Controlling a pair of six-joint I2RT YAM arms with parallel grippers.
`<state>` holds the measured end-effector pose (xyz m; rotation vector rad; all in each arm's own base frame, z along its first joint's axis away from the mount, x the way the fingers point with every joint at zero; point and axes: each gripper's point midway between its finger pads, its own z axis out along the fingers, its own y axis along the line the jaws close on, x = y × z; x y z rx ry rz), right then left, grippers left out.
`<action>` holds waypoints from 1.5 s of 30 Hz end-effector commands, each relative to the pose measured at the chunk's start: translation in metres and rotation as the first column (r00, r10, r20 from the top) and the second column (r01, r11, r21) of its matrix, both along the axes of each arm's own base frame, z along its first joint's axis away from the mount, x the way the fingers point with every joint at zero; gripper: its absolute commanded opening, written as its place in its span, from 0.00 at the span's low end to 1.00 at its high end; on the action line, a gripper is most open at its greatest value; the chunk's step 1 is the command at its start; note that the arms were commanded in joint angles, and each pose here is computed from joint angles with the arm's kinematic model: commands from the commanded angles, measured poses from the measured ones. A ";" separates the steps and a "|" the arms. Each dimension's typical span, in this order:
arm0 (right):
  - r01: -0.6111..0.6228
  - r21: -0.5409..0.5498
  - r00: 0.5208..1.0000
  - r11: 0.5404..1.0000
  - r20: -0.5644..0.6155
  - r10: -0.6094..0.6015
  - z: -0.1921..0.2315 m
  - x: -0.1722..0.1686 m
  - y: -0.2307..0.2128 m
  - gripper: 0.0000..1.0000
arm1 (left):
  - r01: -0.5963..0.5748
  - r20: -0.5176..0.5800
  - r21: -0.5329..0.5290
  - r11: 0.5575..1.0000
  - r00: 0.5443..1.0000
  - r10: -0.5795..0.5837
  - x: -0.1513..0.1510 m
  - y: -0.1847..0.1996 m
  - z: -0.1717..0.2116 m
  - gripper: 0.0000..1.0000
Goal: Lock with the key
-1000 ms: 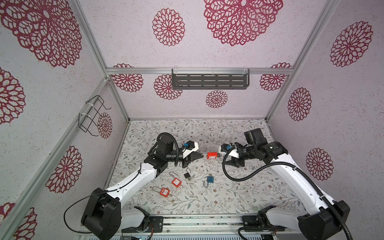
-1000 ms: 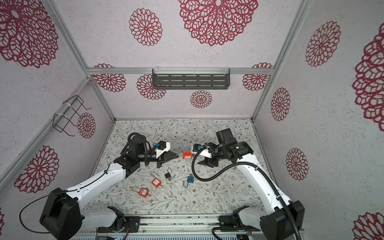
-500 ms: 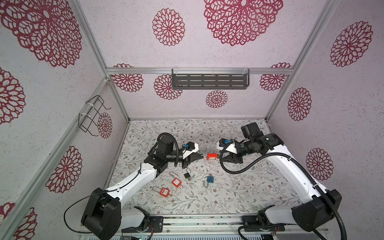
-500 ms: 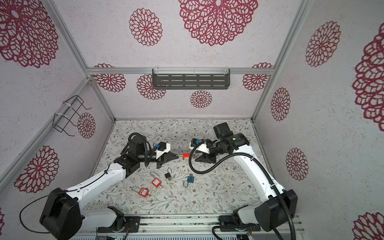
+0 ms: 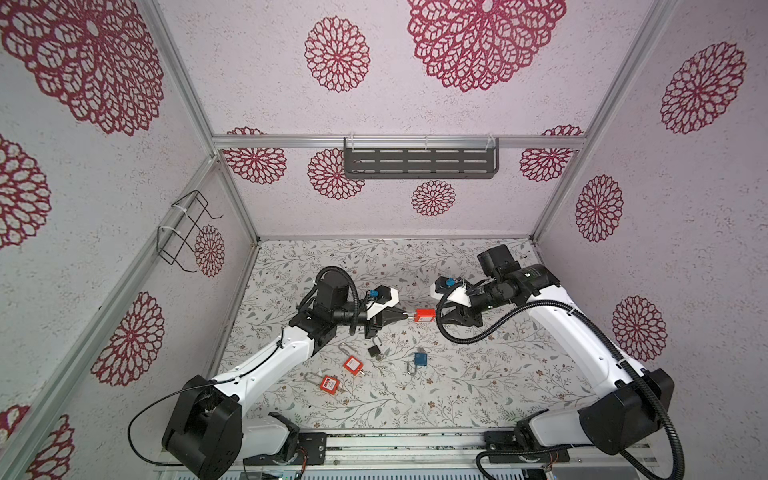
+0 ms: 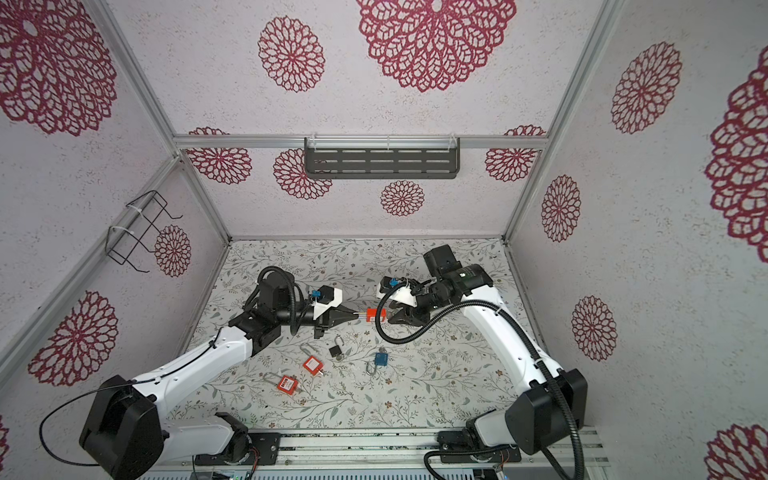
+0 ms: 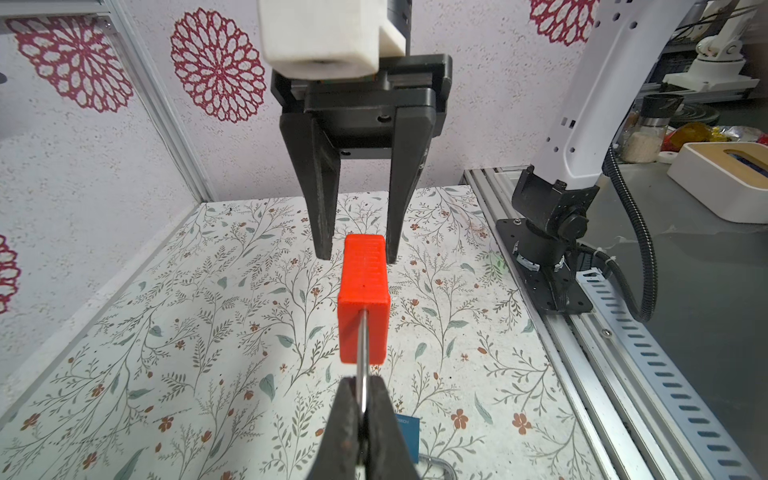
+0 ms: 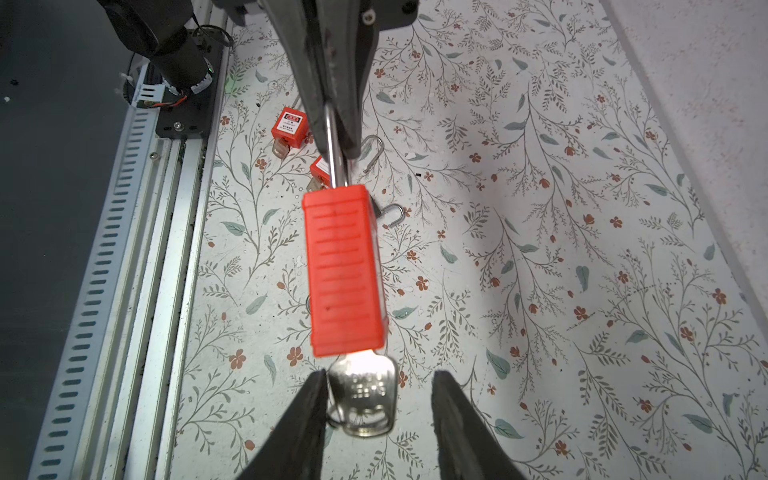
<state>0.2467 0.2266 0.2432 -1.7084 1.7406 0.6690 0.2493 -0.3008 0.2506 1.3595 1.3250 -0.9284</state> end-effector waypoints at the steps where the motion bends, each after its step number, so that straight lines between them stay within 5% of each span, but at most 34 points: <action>1: 0.000 0.035 1.000 0.999 0.008 0.000 0.012 0.002 0.004 0.43 | 0.026 0.033 -0.015 1.000 0.999 -0.025 -0.006 -0.003 0.007 0.00; 13: 0.028 0.038 0.992 0.999 0.122 -0.033 0.007 0.009 0.003 0.46 | 0.026 0.026 -0.020 0.999 0.999 -0.026 -0.007 -0.005 0.006 0.00; 28: -0.043 0.036 0.971 0.998 0.238 0.034 0.007 -0.003 0.000 0.31 | 0.010 0.016 -0.021 1.000 1.000 -0.009 -0.005 -0.005 0.002 0.00; 36: 0.014 0.032 0.945 0.999 0.326 -0.023 0.016 0.005 -0.006 0.51 | 0.011 0.015 -0.022 1.000 1.000 -0.010 -0.005 -0.005 0.003 0.00; 45: -0.024 0.050 0.954 0.998 0.298 0.008 0.023 -0.002 -0.002 0.45 | 0.011 0.015 -0.019 1.000 1.000 -0.011 -0.006 -0.005 0.001 0.00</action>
